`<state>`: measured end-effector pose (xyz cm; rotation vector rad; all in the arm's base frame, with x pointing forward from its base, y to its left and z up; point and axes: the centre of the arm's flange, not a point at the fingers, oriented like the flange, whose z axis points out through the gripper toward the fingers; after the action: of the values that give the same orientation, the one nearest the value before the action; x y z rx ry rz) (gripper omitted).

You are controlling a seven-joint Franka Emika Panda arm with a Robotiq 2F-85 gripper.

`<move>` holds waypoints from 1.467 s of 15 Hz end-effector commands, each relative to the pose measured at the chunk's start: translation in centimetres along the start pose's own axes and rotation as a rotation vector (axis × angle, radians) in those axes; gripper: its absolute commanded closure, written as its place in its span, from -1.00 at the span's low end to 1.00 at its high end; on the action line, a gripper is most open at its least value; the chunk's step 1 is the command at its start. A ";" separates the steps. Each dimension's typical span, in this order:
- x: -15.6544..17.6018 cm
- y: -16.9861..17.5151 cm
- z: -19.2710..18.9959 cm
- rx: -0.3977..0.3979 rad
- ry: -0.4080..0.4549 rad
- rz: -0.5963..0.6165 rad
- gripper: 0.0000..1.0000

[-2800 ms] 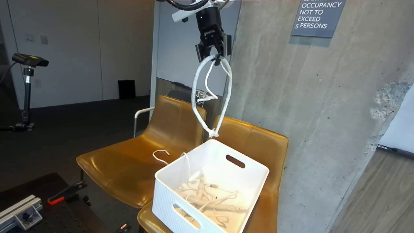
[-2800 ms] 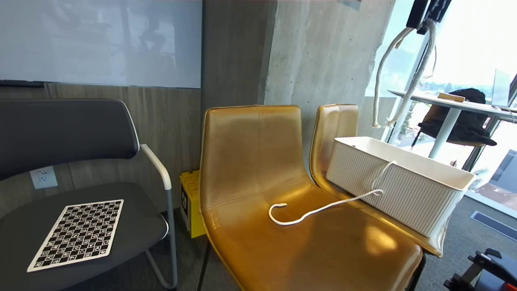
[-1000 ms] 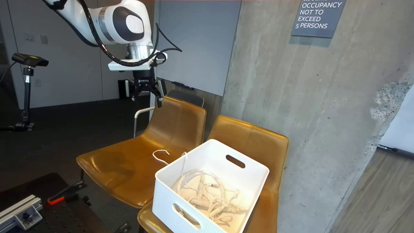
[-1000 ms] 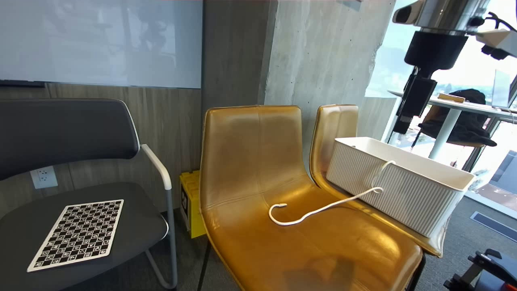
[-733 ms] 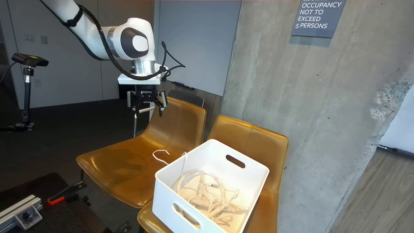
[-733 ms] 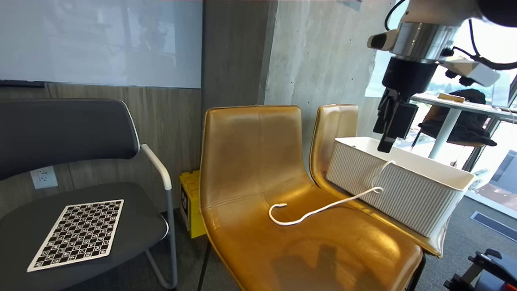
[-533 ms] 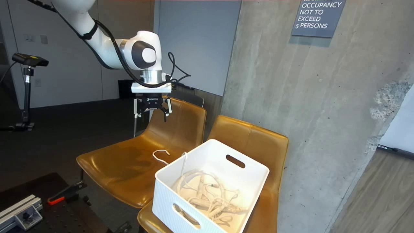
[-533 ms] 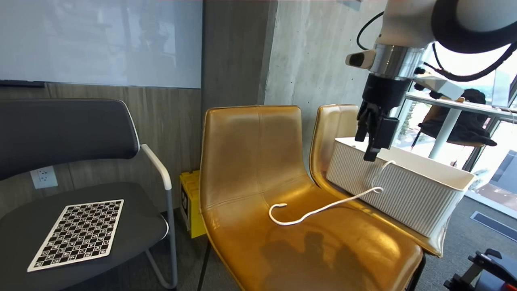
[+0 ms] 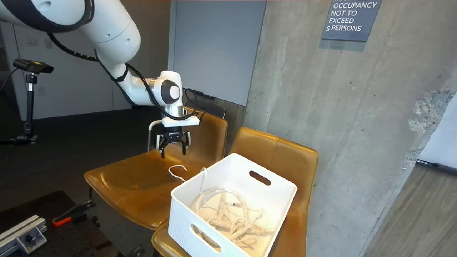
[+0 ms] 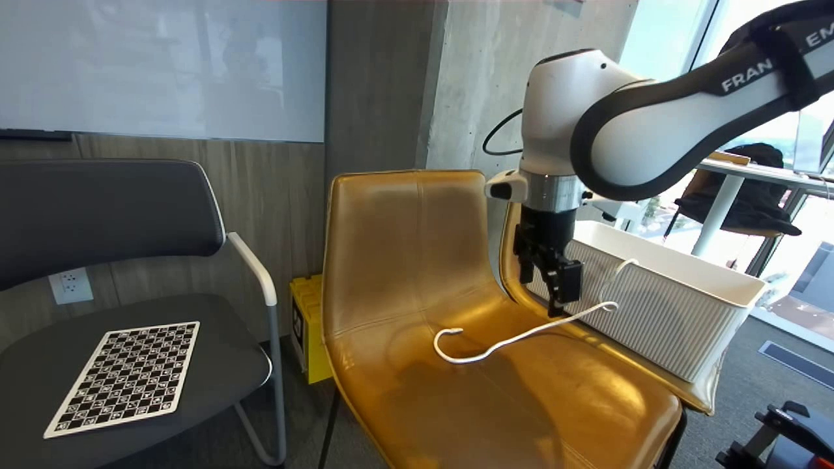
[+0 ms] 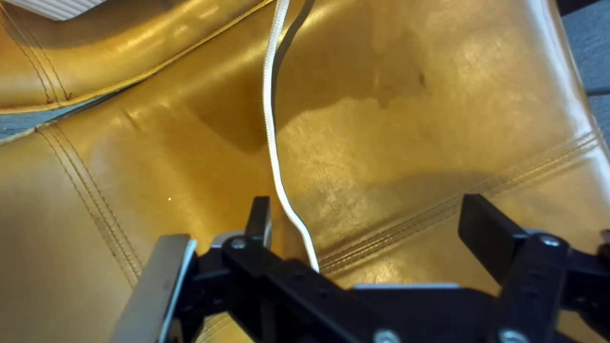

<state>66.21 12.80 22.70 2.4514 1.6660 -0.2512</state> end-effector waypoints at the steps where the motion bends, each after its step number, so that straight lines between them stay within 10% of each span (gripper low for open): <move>1: 4.1 1.3 2.5 -0.068 -0.135 -0.048 -1.00; 19: 3.0 7.4 15.1 0.034 -0.252 0.094 -1.00; 22: 3.2 7.0 15.7 0.057 -0.265 0.104 -0.33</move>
<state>72.25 9.29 8.67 2.3808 1.4559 -0.5424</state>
